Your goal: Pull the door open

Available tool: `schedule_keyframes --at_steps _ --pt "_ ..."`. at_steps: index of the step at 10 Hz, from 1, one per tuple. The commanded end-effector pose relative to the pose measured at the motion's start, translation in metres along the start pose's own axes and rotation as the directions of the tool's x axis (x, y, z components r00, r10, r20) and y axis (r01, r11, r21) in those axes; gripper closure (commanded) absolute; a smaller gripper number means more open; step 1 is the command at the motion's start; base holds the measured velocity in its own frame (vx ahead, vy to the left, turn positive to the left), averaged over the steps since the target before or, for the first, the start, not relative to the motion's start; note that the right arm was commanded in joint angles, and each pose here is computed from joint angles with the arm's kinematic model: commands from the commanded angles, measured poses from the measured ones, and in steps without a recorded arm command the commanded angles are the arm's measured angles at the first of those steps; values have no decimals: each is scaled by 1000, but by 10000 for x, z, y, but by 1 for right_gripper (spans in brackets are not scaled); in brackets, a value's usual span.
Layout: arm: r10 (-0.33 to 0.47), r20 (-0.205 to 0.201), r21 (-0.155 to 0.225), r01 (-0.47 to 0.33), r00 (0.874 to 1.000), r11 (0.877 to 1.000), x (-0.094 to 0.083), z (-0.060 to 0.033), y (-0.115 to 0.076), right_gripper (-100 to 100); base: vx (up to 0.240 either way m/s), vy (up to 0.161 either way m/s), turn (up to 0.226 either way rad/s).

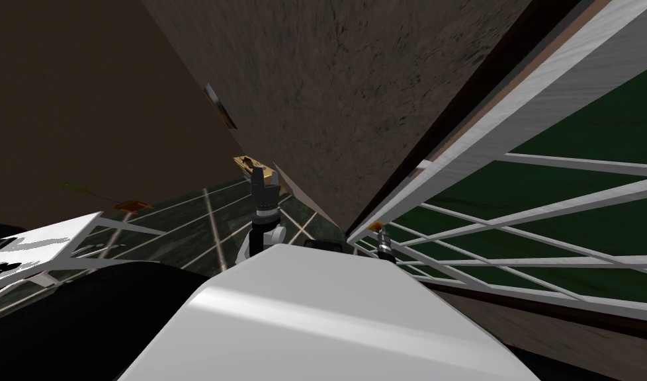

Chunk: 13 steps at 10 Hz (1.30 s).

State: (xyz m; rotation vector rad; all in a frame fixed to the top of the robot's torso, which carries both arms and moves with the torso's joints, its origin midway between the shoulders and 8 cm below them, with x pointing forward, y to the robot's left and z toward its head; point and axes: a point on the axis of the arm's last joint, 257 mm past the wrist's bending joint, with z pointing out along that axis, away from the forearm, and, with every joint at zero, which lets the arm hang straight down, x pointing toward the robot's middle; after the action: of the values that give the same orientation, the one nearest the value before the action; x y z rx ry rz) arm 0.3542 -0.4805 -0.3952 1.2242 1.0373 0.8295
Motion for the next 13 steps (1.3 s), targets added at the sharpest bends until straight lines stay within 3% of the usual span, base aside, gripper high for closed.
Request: schedule_keyframes --at_steps 1,3,7,8,10,13 --pt "48 -4 3 -48 999 999 54 4 -13 100 -50 -17 25" --pt "98 -1 4 -98 995 995 66 18 -11 100 -40 -12 32" --pt "236 7 3 -236 972 972 102 62 -5 100 -53 -16 44" --pt "255 12 9 -255 967 967 92 52 -23 -100 -49 -7 -17" --pt "304 10 9 -304 953 953 141 68 -21 -100 -33 0 -32" --pt "403 7 10 -404 915 915 244 101 -15 -100 -44 14 -15"
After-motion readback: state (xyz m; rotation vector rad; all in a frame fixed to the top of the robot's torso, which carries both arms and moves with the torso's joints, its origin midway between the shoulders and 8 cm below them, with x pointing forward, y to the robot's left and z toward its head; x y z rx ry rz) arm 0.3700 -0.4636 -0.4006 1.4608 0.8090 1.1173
